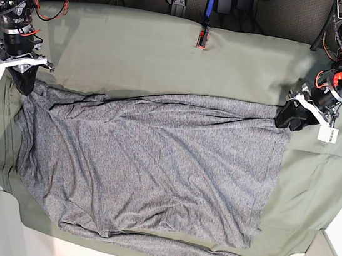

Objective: Fold the T-shirt properly
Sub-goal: 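Hold the shoulder corners with both grippers and adjust the grip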

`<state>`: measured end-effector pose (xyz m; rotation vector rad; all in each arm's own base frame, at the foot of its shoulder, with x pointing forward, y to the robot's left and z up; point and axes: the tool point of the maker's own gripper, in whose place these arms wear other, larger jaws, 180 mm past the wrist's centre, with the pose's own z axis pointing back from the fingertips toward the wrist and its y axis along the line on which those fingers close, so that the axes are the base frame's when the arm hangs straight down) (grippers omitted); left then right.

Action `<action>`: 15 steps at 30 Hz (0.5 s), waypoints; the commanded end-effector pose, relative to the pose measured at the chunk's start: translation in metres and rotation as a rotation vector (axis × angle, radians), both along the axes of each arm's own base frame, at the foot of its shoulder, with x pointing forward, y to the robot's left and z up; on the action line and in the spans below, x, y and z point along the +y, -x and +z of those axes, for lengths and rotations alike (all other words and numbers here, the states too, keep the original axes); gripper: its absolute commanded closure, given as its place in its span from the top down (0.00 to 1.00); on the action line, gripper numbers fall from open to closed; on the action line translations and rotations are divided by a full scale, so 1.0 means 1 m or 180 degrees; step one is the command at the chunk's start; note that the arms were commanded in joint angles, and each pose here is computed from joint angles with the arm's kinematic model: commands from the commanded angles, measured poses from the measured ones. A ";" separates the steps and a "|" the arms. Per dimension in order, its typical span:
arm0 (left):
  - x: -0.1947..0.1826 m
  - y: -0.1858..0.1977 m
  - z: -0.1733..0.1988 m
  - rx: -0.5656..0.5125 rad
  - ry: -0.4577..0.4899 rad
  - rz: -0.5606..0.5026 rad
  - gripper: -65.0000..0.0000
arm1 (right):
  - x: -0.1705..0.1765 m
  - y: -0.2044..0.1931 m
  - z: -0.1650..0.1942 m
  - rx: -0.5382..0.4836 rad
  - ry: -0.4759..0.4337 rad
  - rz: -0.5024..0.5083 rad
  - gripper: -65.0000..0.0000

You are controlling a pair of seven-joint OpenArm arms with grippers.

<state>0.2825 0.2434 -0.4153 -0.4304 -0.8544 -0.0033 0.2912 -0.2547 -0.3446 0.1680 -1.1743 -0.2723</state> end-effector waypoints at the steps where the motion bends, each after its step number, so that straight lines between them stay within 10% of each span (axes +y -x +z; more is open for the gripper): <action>1: 0.007 0.010 -0.011 0.0230 -0.0172 -0.0054 0.54 | -0.002 -0.008 0.017 -0.0220 -0.0050 -0.0010 0.00; 15: 0.006 0.010 -0.011 0.0230 -0.0170 -0.0053 0.54 | 0.010 -0.008 0.019 -0.0231 -0.0370 0.0105 0.00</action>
